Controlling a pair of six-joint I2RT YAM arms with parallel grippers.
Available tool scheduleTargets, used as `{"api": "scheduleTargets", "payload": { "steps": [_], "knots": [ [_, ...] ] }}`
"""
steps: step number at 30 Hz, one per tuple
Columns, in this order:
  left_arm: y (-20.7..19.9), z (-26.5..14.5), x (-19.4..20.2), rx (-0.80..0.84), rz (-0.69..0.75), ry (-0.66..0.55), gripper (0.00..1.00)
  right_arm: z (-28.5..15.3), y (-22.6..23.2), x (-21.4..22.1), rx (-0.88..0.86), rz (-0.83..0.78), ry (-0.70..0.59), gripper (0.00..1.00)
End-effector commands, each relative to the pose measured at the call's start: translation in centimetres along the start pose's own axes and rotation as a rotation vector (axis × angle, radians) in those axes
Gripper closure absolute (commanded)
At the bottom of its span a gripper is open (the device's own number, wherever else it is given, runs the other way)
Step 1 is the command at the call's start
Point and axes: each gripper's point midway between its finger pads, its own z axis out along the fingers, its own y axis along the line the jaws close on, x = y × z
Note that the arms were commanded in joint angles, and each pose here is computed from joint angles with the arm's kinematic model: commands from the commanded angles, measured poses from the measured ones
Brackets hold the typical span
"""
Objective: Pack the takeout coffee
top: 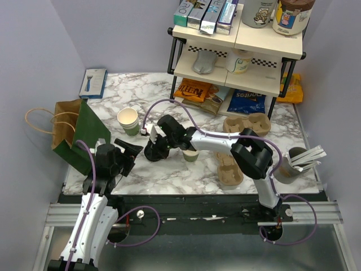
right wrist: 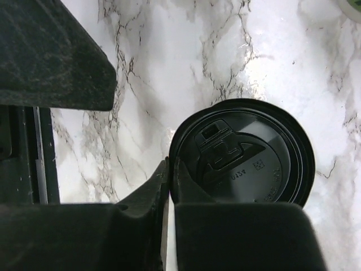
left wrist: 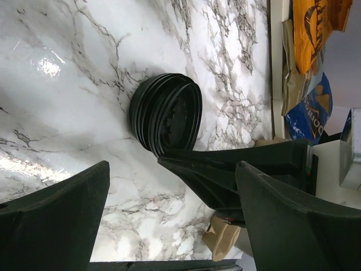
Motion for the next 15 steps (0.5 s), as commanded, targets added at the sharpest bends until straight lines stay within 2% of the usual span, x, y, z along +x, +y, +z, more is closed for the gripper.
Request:
{"api": "scheduleTargets", "payload": {
  "steps": [1,15],
  "knots": [
    [-0.5,-0.3,-0.5,0.001,0.015,-0.016,0.01,0.6,0.0,-0.2,-0.001,0.025,0.009,0.99],
    [0.9,-0.1,0.6,-0.015,0.009,0.024,0.01,0.3,3.4,-1.6,-0.154,0.263,0.010,0.99]
  ]
}}
